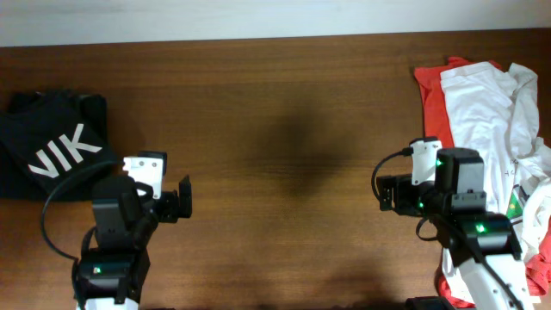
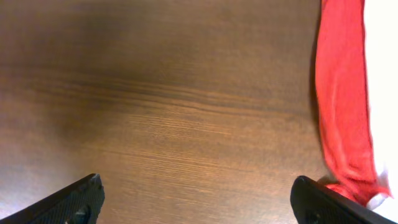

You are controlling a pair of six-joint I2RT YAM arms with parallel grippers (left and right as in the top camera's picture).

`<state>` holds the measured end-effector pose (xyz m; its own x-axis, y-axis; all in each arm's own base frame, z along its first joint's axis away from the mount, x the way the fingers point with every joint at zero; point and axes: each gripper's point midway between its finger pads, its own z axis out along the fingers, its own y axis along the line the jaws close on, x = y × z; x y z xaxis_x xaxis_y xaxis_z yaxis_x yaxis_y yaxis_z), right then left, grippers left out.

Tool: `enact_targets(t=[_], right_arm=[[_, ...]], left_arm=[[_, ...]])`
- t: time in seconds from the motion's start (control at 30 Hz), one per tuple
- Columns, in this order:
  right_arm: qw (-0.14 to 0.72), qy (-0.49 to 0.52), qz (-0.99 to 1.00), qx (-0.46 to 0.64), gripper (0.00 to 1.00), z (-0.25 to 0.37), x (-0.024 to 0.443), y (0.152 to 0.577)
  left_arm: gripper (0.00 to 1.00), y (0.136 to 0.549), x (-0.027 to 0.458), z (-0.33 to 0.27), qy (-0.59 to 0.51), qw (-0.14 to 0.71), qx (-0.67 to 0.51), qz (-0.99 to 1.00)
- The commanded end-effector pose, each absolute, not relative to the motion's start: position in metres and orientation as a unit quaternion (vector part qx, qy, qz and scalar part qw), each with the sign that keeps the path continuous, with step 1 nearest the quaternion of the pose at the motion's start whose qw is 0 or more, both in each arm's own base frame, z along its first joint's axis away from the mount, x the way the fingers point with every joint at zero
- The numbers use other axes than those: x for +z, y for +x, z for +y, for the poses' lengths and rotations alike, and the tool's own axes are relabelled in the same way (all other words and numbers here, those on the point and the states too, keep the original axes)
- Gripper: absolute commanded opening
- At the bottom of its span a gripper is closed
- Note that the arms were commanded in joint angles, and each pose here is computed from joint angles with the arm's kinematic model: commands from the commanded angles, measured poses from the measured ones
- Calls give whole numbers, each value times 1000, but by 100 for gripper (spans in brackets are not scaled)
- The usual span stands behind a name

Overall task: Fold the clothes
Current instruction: 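Move the right gripper over the clothes pile and lower onto the white shirt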

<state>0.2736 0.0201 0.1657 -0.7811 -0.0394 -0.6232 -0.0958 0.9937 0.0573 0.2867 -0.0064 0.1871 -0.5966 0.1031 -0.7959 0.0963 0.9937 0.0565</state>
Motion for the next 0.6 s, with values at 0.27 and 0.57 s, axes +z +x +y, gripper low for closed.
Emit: enact_targets(t=[0.27,0.57], right_arm=[[196,323,920,-98,81,-119,111,243],[107,387,910,-101,62,-158,49,238]], left_arm=[[99,288,189,-12,57,439,-11,897],[99,288,189,-12,57,439,-11,897]])
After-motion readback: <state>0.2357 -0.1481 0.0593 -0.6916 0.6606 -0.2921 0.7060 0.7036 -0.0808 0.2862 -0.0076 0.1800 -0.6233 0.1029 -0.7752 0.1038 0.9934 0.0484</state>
